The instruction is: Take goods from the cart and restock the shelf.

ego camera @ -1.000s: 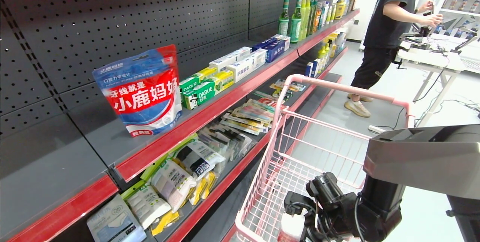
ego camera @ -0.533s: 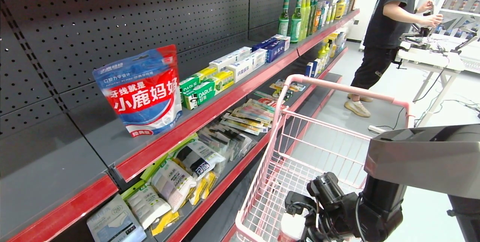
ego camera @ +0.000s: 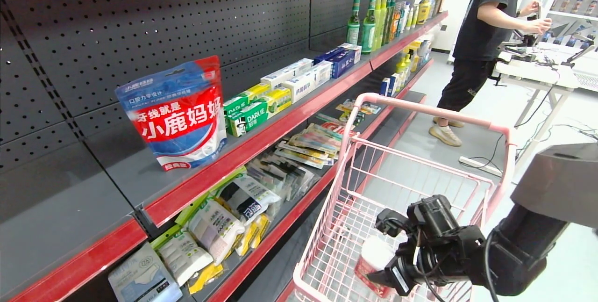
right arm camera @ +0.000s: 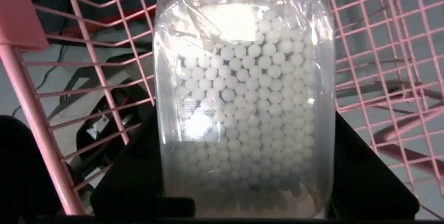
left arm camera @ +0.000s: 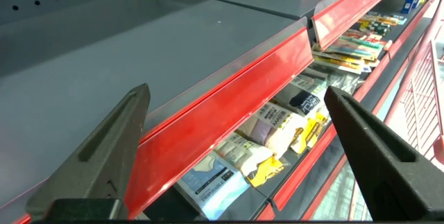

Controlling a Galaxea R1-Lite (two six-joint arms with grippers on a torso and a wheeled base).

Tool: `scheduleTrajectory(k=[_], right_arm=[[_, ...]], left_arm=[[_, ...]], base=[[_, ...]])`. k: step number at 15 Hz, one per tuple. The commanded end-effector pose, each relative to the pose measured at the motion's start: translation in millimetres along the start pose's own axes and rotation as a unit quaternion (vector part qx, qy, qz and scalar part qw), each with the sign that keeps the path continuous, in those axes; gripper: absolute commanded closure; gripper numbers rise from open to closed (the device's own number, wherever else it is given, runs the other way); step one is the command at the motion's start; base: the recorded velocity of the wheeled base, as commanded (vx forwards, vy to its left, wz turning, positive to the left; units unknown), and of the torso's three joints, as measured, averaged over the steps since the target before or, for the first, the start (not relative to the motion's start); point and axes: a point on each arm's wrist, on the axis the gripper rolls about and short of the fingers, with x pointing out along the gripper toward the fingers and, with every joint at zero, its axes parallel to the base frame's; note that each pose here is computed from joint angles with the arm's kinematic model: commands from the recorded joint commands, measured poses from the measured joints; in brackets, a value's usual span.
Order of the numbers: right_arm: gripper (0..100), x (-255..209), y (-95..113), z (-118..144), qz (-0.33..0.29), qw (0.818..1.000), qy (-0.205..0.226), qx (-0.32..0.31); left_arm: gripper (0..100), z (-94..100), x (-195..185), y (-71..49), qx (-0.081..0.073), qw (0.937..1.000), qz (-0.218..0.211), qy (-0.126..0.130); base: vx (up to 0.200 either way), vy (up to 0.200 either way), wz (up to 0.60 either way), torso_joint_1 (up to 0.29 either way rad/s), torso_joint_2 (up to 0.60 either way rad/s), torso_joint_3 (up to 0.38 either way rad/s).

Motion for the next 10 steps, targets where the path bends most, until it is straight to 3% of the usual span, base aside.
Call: scheduleTrajectory(k=[1, 5, 10], right_arm=[[100, -34.0, -10.6, 10.5, -0.037, 0.998, -0.04, 0.014], [100, -90.0, -28.5, 34.2, -0.074, 0.994, -0.065, 0.046], [100, -173.4, -23.0, 61.0, -0.119, 0.985, -0.12, 0.033]], left_arm=[[0, 0.1, 0.1, 0.0, 0.0, 1.0, 0.001, 0.0], [0, 0.1, 0.1, 0.0, 0.0, 1.0, 0.001, 0.0], [0, -0.1, 0.1, 0.0, 0.0, 1.0, 0.0, 0.001]], base=[[0.0, 0.0, 0.0, 0.0, 0.0, 0.0], [0.0, 0.0, 0.0, 0.0, 0.0, 0.0], [0.0, 0.0, 0.0, 0.0, 0.0, 0.0]])
